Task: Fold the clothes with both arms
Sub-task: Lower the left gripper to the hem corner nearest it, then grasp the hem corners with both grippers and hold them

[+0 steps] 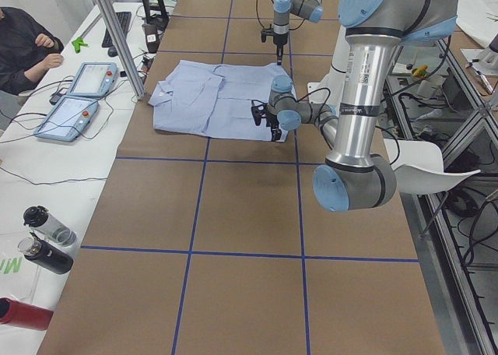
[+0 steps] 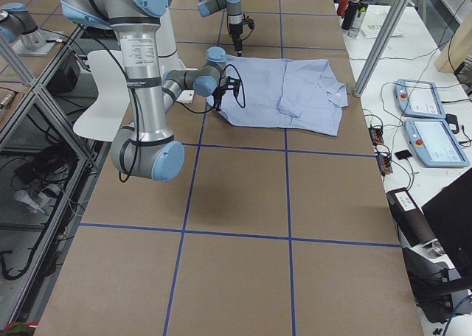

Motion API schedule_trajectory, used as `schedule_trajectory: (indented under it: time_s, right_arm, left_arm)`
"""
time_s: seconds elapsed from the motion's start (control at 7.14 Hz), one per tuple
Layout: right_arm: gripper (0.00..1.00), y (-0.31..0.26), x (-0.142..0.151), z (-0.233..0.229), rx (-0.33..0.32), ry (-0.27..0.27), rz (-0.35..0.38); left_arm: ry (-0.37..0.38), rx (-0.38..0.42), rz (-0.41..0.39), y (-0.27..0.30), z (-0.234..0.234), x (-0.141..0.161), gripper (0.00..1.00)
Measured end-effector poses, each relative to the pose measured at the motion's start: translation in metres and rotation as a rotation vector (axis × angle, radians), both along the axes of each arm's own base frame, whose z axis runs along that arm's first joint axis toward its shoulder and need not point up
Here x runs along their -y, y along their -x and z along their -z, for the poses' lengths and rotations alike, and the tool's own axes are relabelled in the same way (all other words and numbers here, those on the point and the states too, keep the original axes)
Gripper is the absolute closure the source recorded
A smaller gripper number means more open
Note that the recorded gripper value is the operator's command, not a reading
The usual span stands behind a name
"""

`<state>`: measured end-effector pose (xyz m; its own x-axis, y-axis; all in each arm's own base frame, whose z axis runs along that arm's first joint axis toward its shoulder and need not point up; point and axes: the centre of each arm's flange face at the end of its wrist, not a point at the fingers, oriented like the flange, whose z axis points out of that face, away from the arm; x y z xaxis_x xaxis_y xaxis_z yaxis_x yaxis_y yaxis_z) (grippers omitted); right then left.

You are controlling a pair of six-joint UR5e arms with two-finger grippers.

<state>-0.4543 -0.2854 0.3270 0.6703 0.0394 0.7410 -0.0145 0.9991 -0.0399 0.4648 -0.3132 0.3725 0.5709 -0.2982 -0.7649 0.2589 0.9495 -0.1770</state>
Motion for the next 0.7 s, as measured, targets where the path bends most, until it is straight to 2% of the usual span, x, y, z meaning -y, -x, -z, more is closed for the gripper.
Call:
schedule_trajectory:
  time_s: [0.7]
  right_arm:
    - [1.0,-0.002,0.002,-0.001,-0.001,0.0,-0.005]
  left_arm:
    - [0.011,0.021,-0.027,-0.01,-0.005,-0.018,0.3]
